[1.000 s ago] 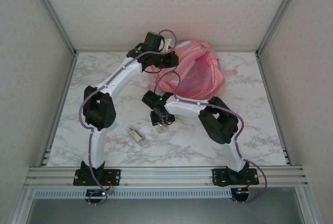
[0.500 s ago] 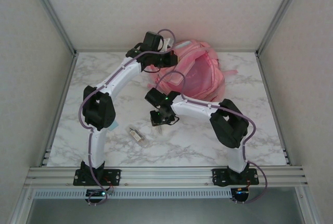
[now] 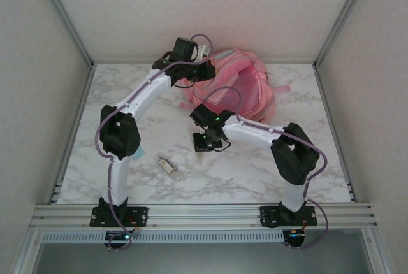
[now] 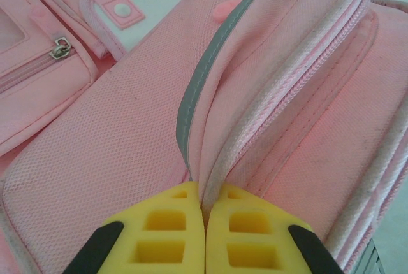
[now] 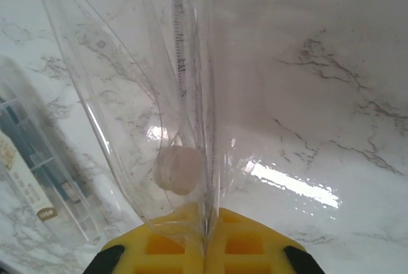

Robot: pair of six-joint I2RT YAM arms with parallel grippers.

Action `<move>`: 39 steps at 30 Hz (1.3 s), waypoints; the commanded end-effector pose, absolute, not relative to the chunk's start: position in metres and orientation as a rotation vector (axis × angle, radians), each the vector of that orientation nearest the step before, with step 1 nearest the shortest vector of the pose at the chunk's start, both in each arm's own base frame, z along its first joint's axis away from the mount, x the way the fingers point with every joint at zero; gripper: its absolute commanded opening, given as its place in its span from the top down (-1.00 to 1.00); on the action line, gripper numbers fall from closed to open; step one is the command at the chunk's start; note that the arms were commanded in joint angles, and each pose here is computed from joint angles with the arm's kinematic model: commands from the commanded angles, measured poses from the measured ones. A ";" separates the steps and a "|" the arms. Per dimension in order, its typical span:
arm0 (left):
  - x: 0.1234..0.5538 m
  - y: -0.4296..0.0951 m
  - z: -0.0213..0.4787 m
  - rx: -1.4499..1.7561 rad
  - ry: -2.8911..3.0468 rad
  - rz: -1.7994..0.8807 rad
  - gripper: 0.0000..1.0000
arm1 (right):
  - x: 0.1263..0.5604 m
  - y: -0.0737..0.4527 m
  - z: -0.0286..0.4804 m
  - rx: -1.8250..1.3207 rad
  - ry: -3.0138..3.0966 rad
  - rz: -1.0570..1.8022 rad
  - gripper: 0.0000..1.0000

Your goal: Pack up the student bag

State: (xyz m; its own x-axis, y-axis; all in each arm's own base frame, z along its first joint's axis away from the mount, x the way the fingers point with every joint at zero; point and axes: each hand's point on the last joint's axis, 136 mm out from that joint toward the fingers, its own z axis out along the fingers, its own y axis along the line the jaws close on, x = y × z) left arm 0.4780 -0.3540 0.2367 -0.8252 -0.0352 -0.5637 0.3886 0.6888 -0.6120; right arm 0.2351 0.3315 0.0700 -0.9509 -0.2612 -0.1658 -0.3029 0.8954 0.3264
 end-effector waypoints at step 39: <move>0.415 -0.375 0.319 0.209 2.174 -1.194 1.00 | 0.523 0.252 0.145 0.752 1.932 1.477 0.92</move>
